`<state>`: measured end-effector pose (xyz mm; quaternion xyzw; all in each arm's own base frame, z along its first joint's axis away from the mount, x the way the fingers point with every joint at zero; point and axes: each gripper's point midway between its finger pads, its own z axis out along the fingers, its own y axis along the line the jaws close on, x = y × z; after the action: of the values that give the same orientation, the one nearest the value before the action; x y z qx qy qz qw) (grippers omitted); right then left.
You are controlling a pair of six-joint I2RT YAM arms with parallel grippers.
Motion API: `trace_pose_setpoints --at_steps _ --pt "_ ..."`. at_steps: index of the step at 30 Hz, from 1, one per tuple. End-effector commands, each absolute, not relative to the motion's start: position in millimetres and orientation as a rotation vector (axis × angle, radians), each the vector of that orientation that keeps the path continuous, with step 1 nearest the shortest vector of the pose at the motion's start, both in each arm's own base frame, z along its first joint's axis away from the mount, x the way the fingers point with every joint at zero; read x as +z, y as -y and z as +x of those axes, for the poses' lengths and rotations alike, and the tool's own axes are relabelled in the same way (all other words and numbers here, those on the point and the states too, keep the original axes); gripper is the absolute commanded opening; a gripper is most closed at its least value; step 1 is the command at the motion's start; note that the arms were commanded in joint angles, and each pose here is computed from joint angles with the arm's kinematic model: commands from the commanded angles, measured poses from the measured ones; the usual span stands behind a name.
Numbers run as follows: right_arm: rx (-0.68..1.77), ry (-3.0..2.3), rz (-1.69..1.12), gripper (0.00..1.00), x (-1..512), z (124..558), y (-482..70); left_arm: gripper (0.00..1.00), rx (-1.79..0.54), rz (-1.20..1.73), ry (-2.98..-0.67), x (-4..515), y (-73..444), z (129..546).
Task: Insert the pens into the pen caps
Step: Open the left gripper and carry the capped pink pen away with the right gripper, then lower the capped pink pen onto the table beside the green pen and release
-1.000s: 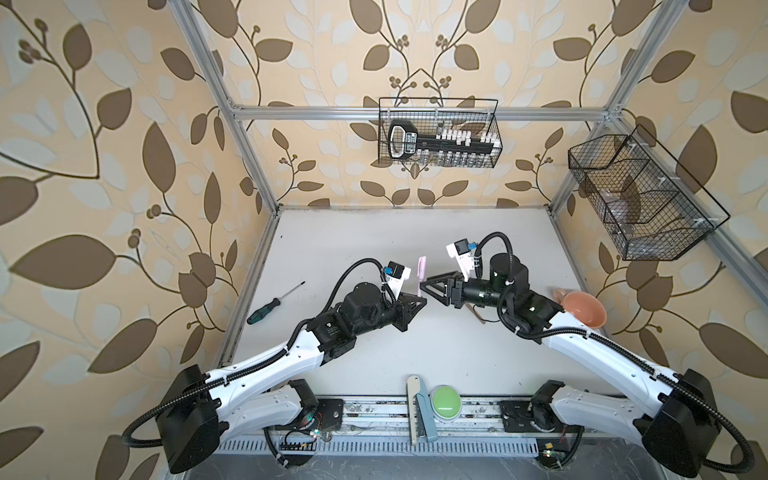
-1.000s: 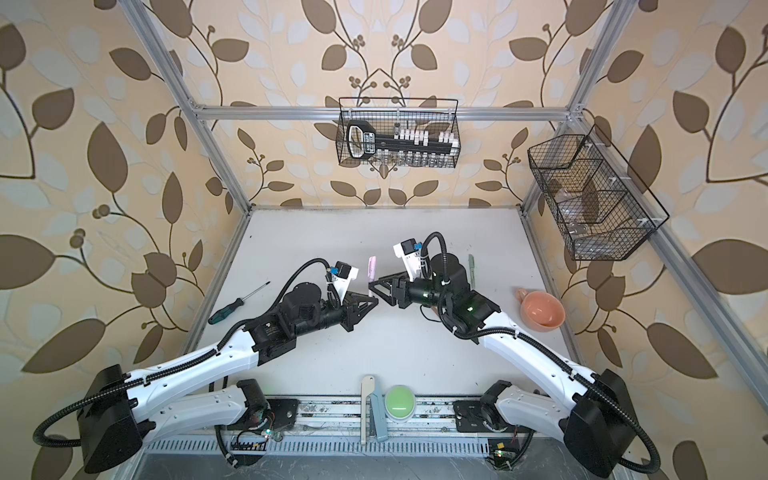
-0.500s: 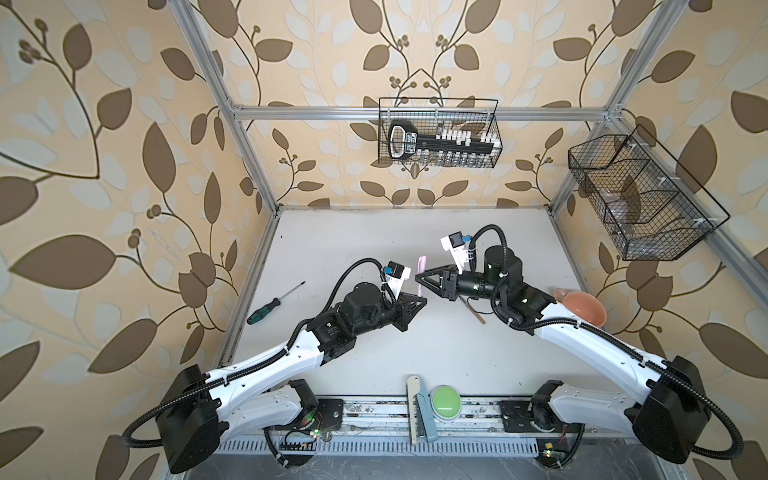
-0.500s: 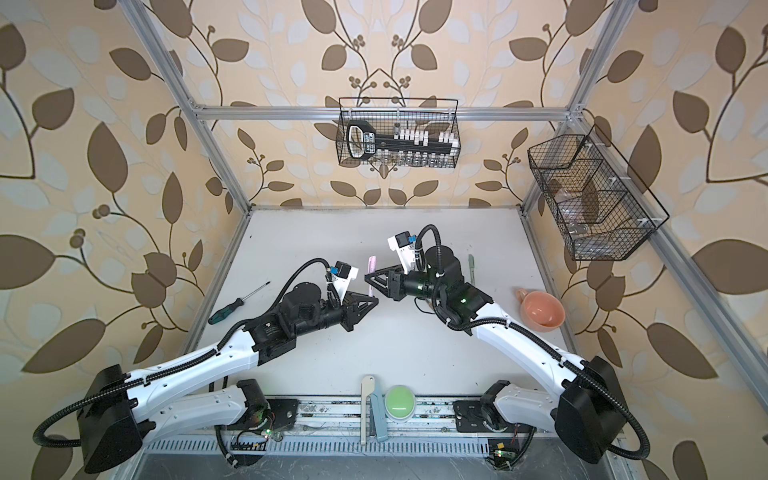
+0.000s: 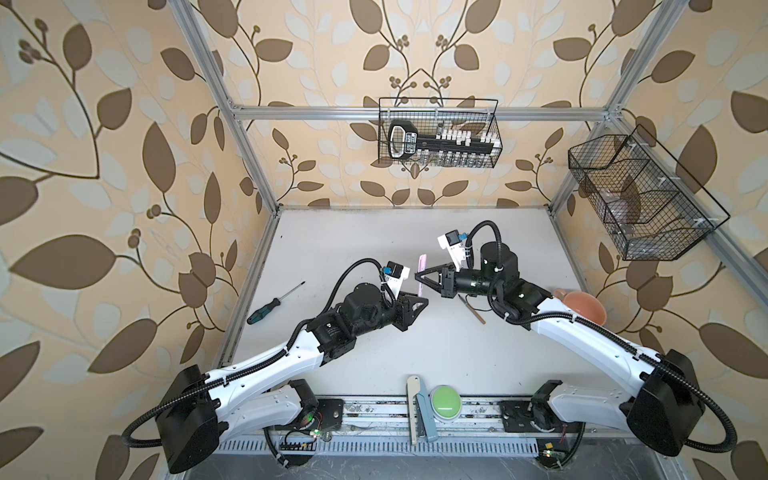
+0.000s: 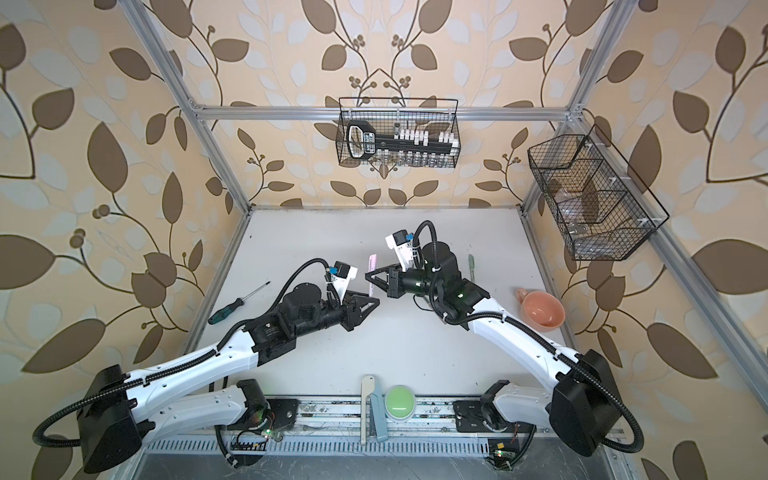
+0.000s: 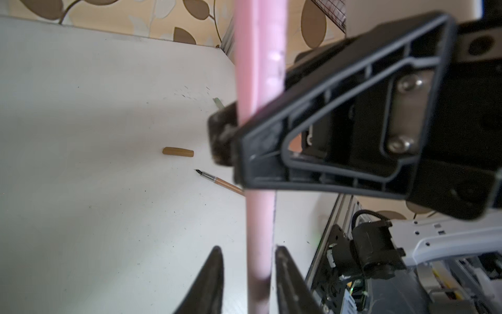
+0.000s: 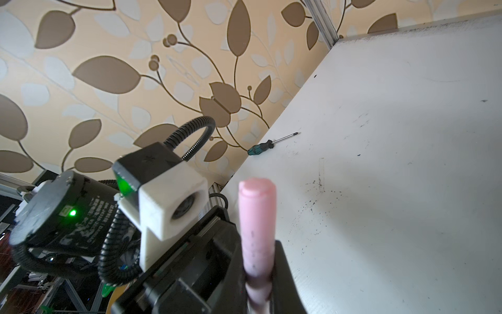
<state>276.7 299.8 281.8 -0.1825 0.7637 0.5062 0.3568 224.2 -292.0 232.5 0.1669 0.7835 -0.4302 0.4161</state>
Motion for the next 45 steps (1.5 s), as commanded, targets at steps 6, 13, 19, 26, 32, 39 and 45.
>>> trace_pose_setpoints --at_steps 6,13,19,26,32,39,45 --pt "1.236 -1.96 -0.469 0.0 310.6 290.2 -273.0 0.87 -0.923 0.265 -2.015 226.7 253.6 227.9" --pt "0.969 -2.124 -0.398 0.0 284.4 300.4 -220.3 0.99 -0.787 0.115 -2.121 215.5 215.1 222.7" --pt "0.583 -2.391 -0.287 0.0 217.9 312.8 -157.0 0.99 -0.716 0.063 -2.179 210.6 197.0 216.7" --pt "0.326 -2.568 -0.245 0.0 170.3 318.7 -114.0 0.99 -0.747 0.034 -2.188 212.8 198.5 215.1" --pt "0.144 -2.699 -0.213 0.0 138.2 335.5 -78.5 0.99 -0.73 0.022 -2.212 209.8 197.0 215.0" --pt "-0.011 -2.876 -0.142 0.0 93.4 351.3 -47.3 0.99 -0.74 0.002 -2.213 211.8 193.7 212.2" --pt "-0.073 -2.892 -0.118 0.0 74.9 368.8 -38.1 0.99 -0.799 -0.017 -2.196 205.8 197.0 210.1"
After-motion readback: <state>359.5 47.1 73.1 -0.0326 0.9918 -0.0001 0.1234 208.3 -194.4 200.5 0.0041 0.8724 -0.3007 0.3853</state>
